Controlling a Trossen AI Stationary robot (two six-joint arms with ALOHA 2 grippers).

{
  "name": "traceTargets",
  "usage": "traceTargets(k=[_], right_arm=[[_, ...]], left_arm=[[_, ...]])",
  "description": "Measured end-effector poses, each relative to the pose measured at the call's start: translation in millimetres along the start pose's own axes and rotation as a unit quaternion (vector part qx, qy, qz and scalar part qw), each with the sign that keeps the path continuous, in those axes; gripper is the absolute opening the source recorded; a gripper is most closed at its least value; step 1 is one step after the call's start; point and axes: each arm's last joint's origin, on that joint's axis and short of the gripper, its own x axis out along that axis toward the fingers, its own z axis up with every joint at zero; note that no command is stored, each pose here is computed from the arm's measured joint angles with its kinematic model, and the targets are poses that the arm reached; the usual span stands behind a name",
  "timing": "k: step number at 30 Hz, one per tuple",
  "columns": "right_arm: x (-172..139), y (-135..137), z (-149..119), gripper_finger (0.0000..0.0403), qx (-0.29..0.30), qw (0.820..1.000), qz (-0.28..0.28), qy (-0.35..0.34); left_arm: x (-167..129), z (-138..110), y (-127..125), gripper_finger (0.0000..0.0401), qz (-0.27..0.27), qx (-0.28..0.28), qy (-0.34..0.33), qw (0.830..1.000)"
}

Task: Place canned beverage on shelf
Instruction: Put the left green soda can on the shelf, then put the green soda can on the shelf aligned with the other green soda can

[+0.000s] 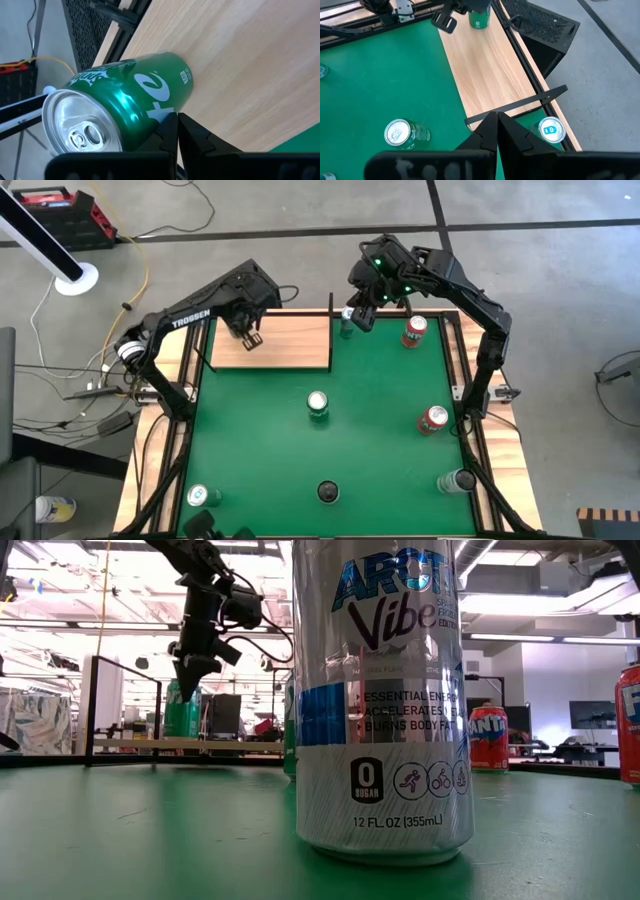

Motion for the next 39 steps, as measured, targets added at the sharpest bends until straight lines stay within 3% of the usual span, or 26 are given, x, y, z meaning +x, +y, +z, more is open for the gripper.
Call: traceTargets(k=[8,15,22,27,39], right_arm=[[0.2,5.9,0.3,0.0017,-0.005,1.000,0.006,-0.001],[0.3,8.7,0.4,0.0037,-0.008,1.000,0.009,-0.001],[0.3,8.8,0.3,0.0019,-0.007,1.000,0.010,0.000],[0.3,8.8,-2.2,0.0030,-0.007,1.000,0.010,0.012],[-3.4,22.9,-14.3,0.0020,-0.009,0.997,0.024,0.070]], left_arm=[[3.6,-0.9,8.2,0.0000,0.001,-0.009,0.003,1.000],[6.0,-2.1,13.6,0.0000,0.001,-0.012,0.007,1.000],[7.3,-2.7,16.5,0.0000,-0.002,-0.018,0.009,1.000],[7.3,-2.4,15.9,0.0000,-0.013,-0.018,0.006,1.000],[-6.2,0.7,-11.3,0.0000,-0.068,0.026,-0.018,0.997]])
